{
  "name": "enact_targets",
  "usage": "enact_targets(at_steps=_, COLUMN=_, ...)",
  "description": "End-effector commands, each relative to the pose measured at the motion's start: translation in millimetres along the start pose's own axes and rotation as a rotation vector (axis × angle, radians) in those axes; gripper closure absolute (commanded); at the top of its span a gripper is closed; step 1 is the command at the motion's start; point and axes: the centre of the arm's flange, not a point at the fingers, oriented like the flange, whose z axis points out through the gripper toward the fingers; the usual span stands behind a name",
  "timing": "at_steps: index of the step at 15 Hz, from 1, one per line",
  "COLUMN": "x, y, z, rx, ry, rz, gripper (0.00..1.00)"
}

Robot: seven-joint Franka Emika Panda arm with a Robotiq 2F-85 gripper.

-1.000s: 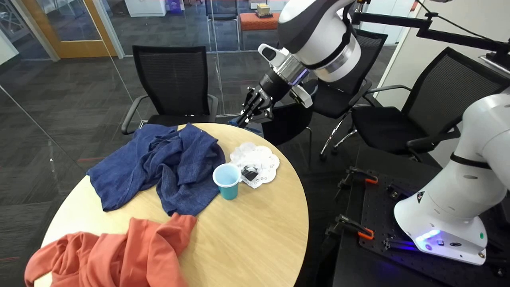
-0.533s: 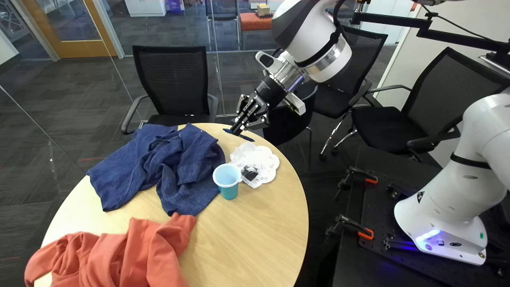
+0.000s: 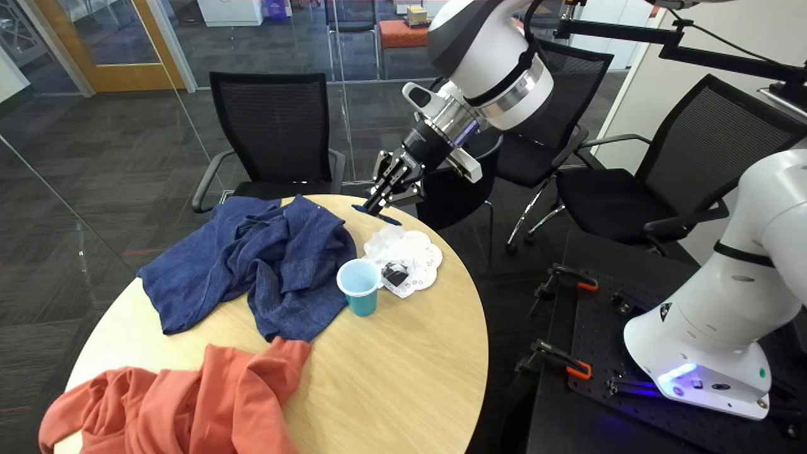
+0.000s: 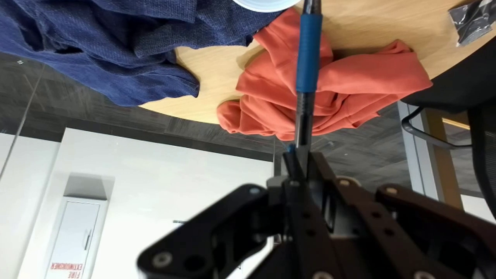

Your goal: Take the pen from the table and place it in the blue cup

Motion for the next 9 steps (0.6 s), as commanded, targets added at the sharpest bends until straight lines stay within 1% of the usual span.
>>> enact_targets(at_steps=1, x=-10.6, y=20.7, z=-2.4, rx=0.027, ry=0.068, rz=-0.024, gripper=0.97)
enact_targets(at_steps=6, x=-24.8, y=38.2, z=-6.3, rx=0.082, ry=0.156, rz=-0.046, gripper=0.97)
enact_targets(at_steps=9, x=-30.4, y=43.1, z=0.2, rx=0.116, ry=0.22, rz=-0.058, gripper=0.97)
